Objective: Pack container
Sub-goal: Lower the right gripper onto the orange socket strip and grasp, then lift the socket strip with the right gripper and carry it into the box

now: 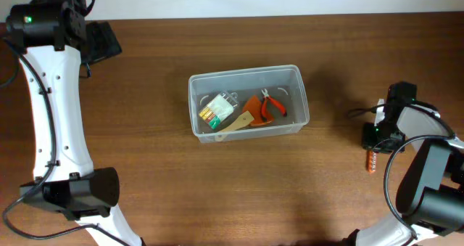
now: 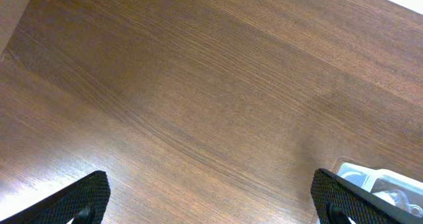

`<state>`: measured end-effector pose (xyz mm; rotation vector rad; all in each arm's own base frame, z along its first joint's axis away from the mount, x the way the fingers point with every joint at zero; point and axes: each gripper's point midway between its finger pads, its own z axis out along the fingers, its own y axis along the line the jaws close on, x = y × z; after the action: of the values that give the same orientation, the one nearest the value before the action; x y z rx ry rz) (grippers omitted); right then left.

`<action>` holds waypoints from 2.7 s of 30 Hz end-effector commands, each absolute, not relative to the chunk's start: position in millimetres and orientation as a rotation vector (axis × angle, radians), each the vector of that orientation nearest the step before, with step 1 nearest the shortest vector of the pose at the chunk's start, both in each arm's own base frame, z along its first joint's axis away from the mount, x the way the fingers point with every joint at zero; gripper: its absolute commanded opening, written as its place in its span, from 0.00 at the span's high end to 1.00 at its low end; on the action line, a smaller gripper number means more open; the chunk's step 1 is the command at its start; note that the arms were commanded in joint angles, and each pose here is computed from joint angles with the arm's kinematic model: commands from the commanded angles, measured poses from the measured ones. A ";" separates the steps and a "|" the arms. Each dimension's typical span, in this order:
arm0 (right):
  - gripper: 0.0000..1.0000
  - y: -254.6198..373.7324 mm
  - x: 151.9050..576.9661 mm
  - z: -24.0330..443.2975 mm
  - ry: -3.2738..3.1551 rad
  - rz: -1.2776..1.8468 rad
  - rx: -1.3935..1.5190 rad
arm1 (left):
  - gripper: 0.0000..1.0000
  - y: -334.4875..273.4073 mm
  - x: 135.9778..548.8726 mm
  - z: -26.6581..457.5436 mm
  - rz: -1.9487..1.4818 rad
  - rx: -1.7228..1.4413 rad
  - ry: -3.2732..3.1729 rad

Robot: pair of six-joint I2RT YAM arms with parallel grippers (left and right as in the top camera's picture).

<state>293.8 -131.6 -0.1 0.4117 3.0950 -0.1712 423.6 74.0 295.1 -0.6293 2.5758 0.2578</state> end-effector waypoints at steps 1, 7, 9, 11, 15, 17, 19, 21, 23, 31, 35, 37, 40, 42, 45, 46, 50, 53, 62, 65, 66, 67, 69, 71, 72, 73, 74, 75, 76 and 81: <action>0.96 -131.9 298.5 7.3 3.102 -0.147 0.440 | 0.01 73.7 422.1 299.1 0.252 -0.636 2.564; 0.96 -142.3 326.2 47.6 3.048 -0.164 0.433 | 0.01 73.7 422.1 299.1 0.252 -0.636 2.564; 0.96 -145.4 336.4 64.8 3.024 -0.170 0.429 | 0.01 73.7 422.1 299.1 0.252 -0.636 2.564; 0.96 -146.1 347.2 85.1 2.996 -0.159 0.422 | 0.01 73.7 422.1 299.1 0.252 -0.636 2.564; 0.96 -140.9 368.4 126.0 2.929 -0.129 0.414 | 0.01 73.7 422.1 299.1 0.252 -0.636 2.564; 0.96 -132.4 377.9 144.9 2.901 -0.104 0.388 | 0.01 73.7 422.1 299.1 0.252 -0.636 2.564; 0.96 -119.4 386.1 164.2 2.882 -0.087 0.338 | 0.01 73.7 422.1 299.1 0.252 -0.636 2.564; 0.96 -102.7 393.2 182.2 2.863 -0.069 0.288 | 0.01 73.7 422.1 299.1 0.252 -0.636 2.564; 0.96 -85.8 397.2 196.3 2.853 -0.060 0.246 | 0.01 73.7 422.1 299.1 0.252 -0.636 2.564; 0.96 4.0 401.9 224.6 2.841 0.003 0.049 | 0.01 73.7 422.1 299.1 0.252 -0.636 2.564; 0.96 56.4 398.4 224.5 2.840 0.037 -0.085 | 0.01 73.7 422.1 299.1 0.252 -0.636 2.564; 0.96 80.8 396.3 225.2 2.828 0.050 -0.165 | 0.01 73.7 422.1 299.1 0.252 -0.636 2.564; 0.96 104.3 394.3 226.1 2.809 0.065 -0.244 | 0.01 73.7 422.1 299.1 0.252 -0.636 2.564; 0.96 118.0 392.6 226.4 2.801 0.082 -0.251 | 0.01 73.7 422.1 299.1 0.252 -0.636 2.564; 0.96 131.8 391.4 222.1 2.801 0.093 -0.272 | 0.01 73.7 422.1 299.1 0.252 -0.636 2.564; 0.96 136.9 391.4 218.3 2.805 0.094 -0.288 | 0.01 73.8 422.1 299.1 0.252 -0.636 2.564; 0.96 145.2 392.2 197.1 2.848 0.087 -0.298 | 0.01 73.7 422.1 299.1 0.252 -0.636 2.564; 0.96 145.9 392.2 174.3 2.897 0.072 -0.293 | 0.01 73.7 422.1 299.1 0.252 -0.636 2.564; 0.96 142.9 383.9 118.4 3.023 0.025 -0.305 | 0.01 73.7 422.1 299.1 0.252 -0.636 2.564; 0.96 142.3 382.4 112.6 3.030 0.022 -0.306 | 0.01 73.7 422.1 299.1 0.252 -0.636 2.564; 0.96 142.2 382.1 111.2 3.032 0.022 -0.306 | 0.01 73.7 422.1 299.1 0.252 -0.636 2.564; 0.96 142.1 381.8 110.4 3.033 0.021 -0.306 | 0.01 73.7 422.1 299.1 0.252 -0.636 2.564; 0.93 142.0 381.8 108.5 3.033 0.021 -0.306 | 0.01 73.7 422.1 299.1 0.252 -0.636 2.564; 0.89 142.5 383.2 108.0 3.027 0.023 -0.306 | 0.01 73.7 422.1 299.1 0.252 -0.636 2.564; 0.87 143.0 384.5 107.9 3.023 0.025 -0.305 | 0.01 73.8 422.1 299.1 0.252 -0.636 2.564; 0.87 143.5 385.8 107.7 3.018 0.027 -0.305 | 0.01 73.7 422.1 299.1 0.252 -0.636 2.564; 0.87 144.1 387.4 107.9 3.011 0.029 -0.304 | 0.01 73.7 422.1 299.1 0.252 -0.636 2.564; 0.87 144.8 389.3 107.9 3.004 0.032 -0.303 | 0.01 73.7 422.1 299.1 0.252 -0.636 2.564; 0.86 145.5 391.0 106.9 3.000 0.034 -0.303 | 0.01 73.7 422.1 299.1 0.252 -0.636 2.564; 0.86 147.5 397.6 106.7 2.975 0.044 -0.298 | 0.01 73.7 422.1 299.1 0.252 -0.636 2.564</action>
<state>395.6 143.3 108.5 -0.2959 2.9869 0.0347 423.5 74.0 295.0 -0.6293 2.5761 0.2579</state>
